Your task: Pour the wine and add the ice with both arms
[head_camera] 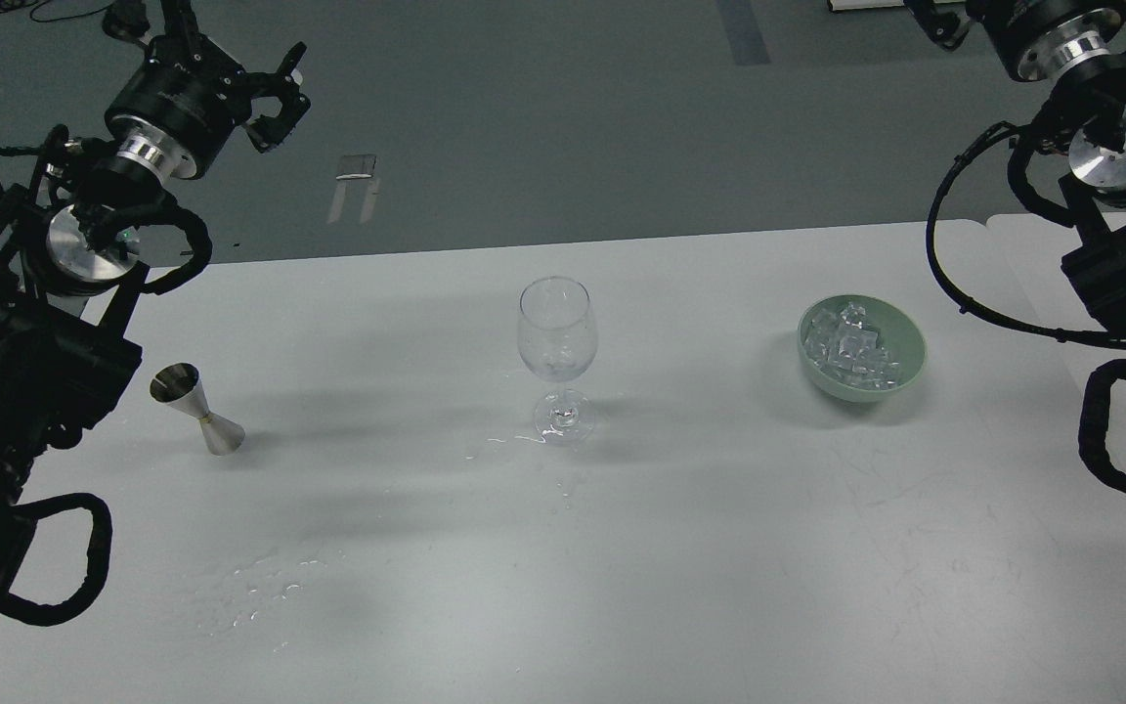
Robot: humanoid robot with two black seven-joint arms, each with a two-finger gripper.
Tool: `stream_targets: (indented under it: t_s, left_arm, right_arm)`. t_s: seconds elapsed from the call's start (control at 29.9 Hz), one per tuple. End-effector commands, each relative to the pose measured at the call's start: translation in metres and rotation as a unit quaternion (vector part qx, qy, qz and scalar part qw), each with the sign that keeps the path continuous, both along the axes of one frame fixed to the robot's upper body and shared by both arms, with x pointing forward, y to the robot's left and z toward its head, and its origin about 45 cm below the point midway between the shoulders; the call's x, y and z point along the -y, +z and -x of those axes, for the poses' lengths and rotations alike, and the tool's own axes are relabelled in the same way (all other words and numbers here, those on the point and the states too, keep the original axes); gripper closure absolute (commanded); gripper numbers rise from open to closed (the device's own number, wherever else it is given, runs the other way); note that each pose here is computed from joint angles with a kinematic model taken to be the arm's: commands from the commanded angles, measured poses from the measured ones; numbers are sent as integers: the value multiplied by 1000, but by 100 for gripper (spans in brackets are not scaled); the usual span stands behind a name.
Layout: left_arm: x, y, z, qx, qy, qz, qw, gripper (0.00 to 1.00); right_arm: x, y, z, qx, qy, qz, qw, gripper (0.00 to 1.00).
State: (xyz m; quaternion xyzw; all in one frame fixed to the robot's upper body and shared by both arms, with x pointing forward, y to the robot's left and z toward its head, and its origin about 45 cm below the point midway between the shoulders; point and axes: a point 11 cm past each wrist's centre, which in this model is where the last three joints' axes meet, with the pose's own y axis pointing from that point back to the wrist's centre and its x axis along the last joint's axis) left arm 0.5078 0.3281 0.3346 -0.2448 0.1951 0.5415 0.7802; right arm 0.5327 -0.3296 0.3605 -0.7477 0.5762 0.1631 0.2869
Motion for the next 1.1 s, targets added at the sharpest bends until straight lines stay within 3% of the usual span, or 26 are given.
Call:
stream_targets:
  t_s: [0.0,0.37,0.6,0.87,1.07]
  left_arm:
    - [8,-3,1,1,-7,7,1000,1]
    - [2,0,0,27,27,32,999,1]
    - [-2,-8,-3,-8,50,21,998,1]
    - [12,-15,0,-43,0,1,999,2]
    - [16,-11,7,-34,-13,6,999,1]
  right_arm:
    - [0,-1,0,-4,2,1,1000,0]
    - [1,0,0,-4,1,1,1000,0]
    - [-2,4,0,2,4,2,1000,0]
    - [-3,2,0,0,3,1,1000,0]
    - [-4,2,0,0,4,1,1000,0]
